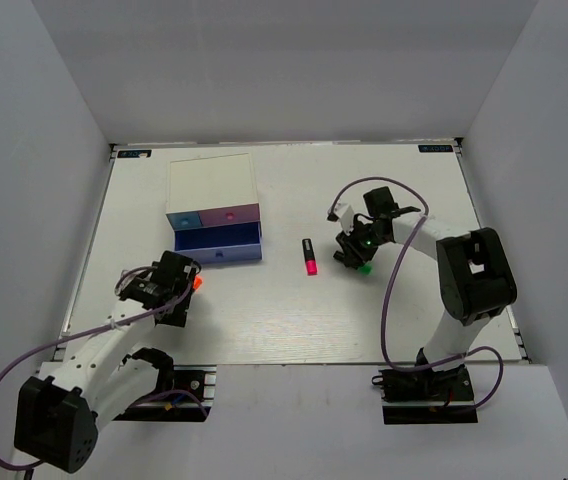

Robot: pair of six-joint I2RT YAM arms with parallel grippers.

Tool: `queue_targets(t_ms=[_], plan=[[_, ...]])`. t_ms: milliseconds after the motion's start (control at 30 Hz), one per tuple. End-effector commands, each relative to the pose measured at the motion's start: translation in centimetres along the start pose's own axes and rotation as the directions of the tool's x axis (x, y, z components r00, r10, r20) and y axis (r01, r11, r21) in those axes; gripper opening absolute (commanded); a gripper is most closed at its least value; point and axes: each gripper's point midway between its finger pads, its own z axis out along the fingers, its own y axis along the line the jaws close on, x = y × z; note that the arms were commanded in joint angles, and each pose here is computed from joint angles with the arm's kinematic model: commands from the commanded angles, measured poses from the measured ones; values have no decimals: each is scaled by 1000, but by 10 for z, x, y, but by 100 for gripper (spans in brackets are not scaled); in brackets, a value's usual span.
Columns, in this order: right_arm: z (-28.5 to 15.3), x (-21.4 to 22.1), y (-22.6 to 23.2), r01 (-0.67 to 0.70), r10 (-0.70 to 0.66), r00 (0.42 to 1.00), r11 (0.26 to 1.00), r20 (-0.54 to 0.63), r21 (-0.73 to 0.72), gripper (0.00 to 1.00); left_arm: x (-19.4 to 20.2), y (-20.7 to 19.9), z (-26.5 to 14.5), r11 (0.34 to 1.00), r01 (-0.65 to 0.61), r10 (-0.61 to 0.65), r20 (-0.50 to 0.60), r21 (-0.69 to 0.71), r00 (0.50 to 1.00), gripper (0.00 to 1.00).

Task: Sort the stationery into containers
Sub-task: Grab a piece of stationery with the right arm, then place the stationery into the container

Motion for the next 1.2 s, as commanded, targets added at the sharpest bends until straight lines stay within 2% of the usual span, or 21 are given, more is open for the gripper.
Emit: queue_targets(t_ms=[0,67,167,333,400,567,633,700,733,833,900,933,1000,1033,1100,1167], plan=[[-24,-31,29,116,-102,987,987,128,-110,6,-3,11,-4,989,119,-119,11,-88,993,98],[-36,-51,35,227,-201,957,968,209,-105,6,-2,14,-2,986,130,-129,16,-105,991,97],[-60,-89,48,392,-340,871,916,354,-85,8,-1,17,3,978,156,-153,29,-139,988,92],[-97,-164,70,602,-497,666,798,556,-7,8,6,17,18,962,201,-196,44,-184,980,89],[-105,-189,81,654,-527,596,756,606,14,8,6,7,22,958,233,-229,46,-169,972,89],[-108,-217,108,751,-568,485,660,664,16,8,2,-12,27,949,275,-266,75,-154,961,89],[-107,-228,122,806,-604,409,590,684,40,8,0,-15,30,944,295,-286,80,-150,955,89],[-101,-227,136,825,-593,405,565,696,2,8,-4,-24,27,942,315,-307,82,-117,948,89],[-98,-231,145,850,-607,367,526,705,10,8,-8,-25,26,943,312,-302,97,-116,948,89],[-89,-237,162,873,-606,341,487,719,-3,8,-16,-20,26,938,325,-310,124,-124,943,89],[-80,-241,163,872,-618,342,489,708,6,8,-19,-14,27,931,343,-327,132,-126,936,89],[-76,-253,168,877,-626,307,478,717,42,8,-17,-10,28,930,340,-324,128,-139,938,89],[-70,-260,170,864,-630,322,500,706,52,9,-19,-6,31,924,356,-339,135,-142,931,89],[-67,-273,170,863,-647,290,496,706,100,9,-18,-5,33,920,365,-347,137,-141,928,89],[-68,-284,174,858,-650,277,498,707,122,9,-22,-5,36,913,382,-361,149,-145,920,88],[-56,-289,177,856,-648,292,505,703,111,9,-23,-7,41,909,390,-369,153,-145,917,87]])
